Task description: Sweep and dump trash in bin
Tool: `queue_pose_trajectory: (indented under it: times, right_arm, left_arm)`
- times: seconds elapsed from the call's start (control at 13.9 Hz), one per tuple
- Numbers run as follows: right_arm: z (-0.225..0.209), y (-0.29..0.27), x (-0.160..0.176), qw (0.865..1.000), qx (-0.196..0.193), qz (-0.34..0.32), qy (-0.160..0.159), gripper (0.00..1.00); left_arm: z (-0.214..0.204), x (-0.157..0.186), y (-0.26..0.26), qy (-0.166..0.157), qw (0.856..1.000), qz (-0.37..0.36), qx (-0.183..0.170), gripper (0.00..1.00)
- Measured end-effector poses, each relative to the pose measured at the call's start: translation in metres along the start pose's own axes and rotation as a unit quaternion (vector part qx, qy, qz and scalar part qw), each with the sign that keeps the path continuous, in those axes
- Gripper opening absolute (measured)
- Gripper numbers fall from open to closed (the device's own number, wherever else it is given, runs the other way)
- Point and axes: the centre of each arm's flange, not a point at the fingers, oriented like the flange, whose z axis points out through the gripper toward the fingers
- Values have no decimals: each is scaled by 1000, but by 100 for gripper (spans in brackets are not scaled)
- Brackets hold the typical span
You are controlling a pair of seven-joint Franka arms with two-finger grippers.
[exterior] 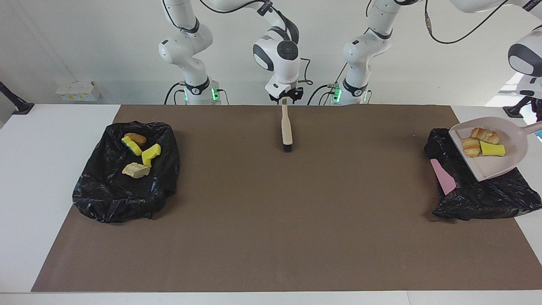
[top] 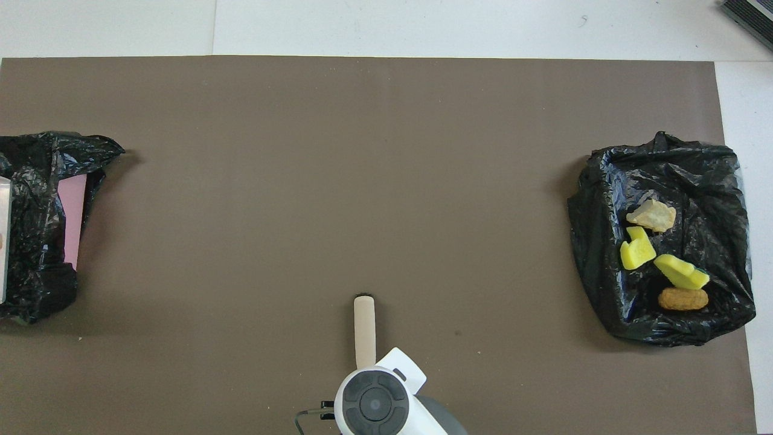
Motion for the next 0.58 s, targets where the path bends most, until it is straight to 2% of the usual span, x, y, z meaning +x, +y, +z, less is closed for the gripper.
queue_pose_trajectory:
  times: [0.22, 0.36, 0.58]
  right_arm:
    - [-64, 21, 36, 998, 39, 40, 25, 84]
    - [-107, 38, 61, 995, 62, 67, 39, 97]
    - [-166, 74, 104, 986, 100, 108, 77, 100]
  left_arm:
    - [-3, 14, -11, -65, 998, 16, -6, 31]
    - [-11, 21, -18, -110, 994, 26, -3, 31]
    - [-16, 17, -21, -177, 984, 31, -2, 31]
